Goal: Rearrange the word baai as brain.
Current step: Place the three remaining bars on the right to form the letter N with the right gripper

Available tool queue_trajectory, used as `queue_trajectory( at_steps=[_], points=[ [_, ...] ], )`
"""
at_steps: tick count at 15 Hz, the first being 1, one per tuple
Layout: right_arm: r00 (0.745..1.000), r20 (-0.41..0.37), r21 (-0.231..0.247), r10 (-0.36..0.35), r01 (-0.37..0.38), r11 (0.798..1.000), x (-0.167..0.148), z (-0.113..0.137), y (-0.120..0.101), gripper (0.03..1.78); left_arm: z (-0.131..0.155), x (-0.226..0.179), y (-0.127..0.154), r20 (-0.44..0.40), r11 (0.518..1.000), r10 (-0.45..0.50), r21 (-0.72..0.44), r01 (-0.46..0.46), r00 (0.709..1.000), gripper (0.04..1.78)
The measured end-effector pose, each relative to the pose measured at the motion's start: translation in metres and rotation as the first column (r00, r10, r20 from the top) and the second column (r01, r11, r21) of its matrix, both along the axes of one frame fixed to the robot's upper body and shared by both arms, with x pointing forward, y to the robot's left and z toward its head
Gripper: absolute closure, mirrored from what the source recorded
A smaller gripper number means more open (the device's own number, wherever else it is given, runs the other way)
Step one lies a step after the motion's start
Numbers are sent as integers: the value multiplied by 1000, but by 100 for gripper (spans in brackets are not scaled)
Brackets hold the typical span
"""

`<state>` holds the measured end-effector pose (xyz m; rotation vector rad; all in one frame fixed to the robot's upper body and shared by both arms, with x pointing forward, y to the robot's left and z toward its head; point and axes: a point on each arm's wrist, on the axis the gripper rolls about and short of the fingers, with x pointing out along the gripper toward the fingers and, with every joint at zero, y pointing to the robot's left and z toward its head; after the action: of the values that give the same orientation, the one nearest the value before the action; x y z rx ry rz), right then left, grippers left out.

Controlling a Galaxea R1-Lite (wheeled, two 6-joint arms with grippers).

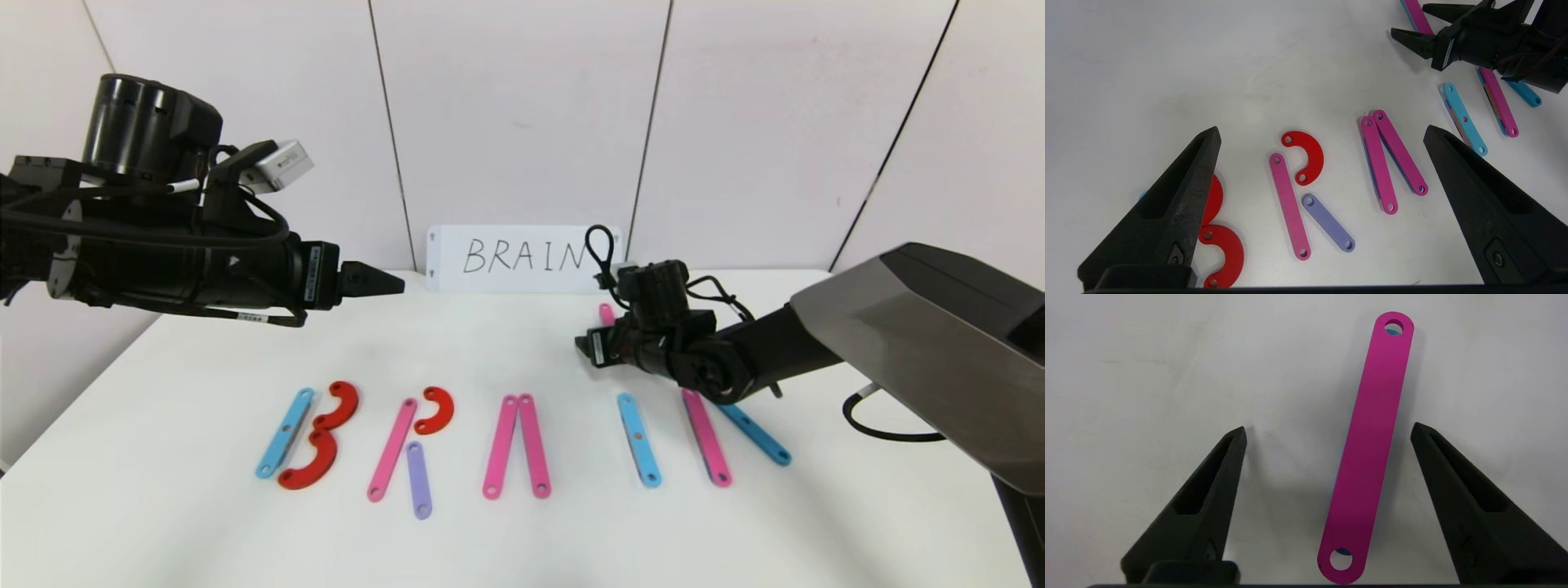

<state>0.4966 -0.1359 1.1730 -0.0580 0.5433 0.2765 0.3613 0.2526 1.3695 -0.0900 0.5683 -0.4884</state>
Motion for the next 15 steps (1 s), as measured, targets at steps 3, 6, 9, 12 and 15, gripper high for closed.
queue_trajectory(
  at_steps=[3,6,9,12,15],
  points=[
    [1000,0,-1,-3,3,1000,1,-1,-1,106,0,0,0,0,1000,-1,0,1,1000,8],
    [1000,1,0,-6,6,1000,2,-1,-3,148,0,0,0,-1,1000,0,-1,0,1000,8],
    [1000,0,1,-7,7,1000,1,0,-4,151,0,0,0,-1,1000,0,0,0,1000,8],
    [1000,5,6,-12,12,1000,-3,8,-8,151,0,0,0,-1,1000,0,1,0,1000,8],
    [1000,12,10,-23,23,1000,-18,24,-19,151,0,0,0,0,1000,0,0,0,1000,8]
  ],
)
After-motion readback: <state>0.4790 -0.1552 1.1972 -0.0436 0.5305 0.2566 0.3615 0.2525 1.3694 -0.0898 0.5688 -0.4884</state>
